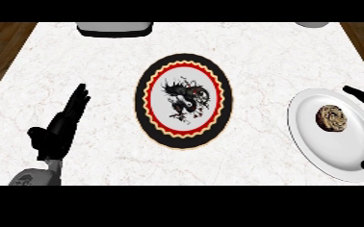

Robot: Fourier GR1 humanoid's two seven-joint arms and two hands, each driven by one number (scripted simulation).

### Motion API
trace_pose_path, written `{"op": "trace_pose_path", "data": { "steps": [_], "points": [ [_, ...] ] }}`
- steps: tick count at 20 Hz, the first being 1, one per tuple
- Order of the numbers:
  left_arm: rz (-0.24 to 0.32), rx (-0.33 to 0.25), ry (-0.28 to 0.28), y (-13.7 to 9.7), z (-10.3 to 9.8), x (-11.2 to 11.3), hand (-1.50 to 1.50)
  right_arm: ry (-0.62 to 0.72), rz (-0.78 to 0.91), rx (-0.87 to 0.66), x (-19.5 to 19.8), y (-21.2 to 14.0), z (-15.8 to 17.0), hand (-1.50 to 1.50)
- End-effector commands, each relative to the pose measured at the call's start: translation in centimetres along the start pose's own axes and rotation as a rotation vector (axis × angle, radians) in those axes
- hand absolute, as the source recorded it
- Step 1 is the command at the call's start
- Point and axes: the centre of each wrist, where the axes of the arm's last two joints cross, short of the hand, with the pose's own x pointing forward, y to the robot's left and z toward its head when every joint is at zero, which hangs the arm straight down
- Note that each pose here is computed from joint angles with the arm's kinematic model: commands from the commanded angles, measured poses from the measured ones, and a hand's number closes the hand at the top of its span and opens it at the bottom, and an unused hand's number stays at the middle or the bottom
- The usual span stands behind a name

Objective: Pick the cupcake from the plate and place it in the plate

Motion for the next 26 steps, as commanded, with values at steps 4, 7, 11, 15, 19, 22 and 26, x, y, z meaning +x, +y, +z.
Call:
{"op": "trace_pose_path", "data": {
  "steps": [4,7,11,15,19,22,26],
  "points": [
    [-0.001,-0.005,0.014,-1.1,-0.5,1.4,0.00,0.015,0.008,0.050,0.9,0.6,-2.9,-1.50],
    [0.004,-0.014,0.008,-1.1,0.2,0.1,0.00,0.028,0.034,0.055,0.6,1.4,-3.5,-1.50],
    [0.005,0.004,-0.012,0.7,-0.4,0.5,0.00,0.062,0.076,0.037,0.0,2.5,-5.0,-1.50],
    [-0.006,0.016,0.005,-0.2,-1.0,-0.1,0.00,0.071,0.075,0.030,-0.6,4.3,-3.8,-1.50],
    [0.001,-0.004,0.021,1.6,-0.3,-0.2,0.00,0.032,0.036,0.117,-2.4,6.7,-4.9,1.50],
    [-0.001,-0.012,-0.003,-0.9,0.1,2.3,0.00,-0.019,0.081,0.131,-1.6,4.0,-6.4,1.50],
    [0.014,-0.002,-0.001,0.9,-0.3,0.6,0.00,-0.050,0.077,0.105,-1.8,6.9,-8.1,1.50]
  ]
}}
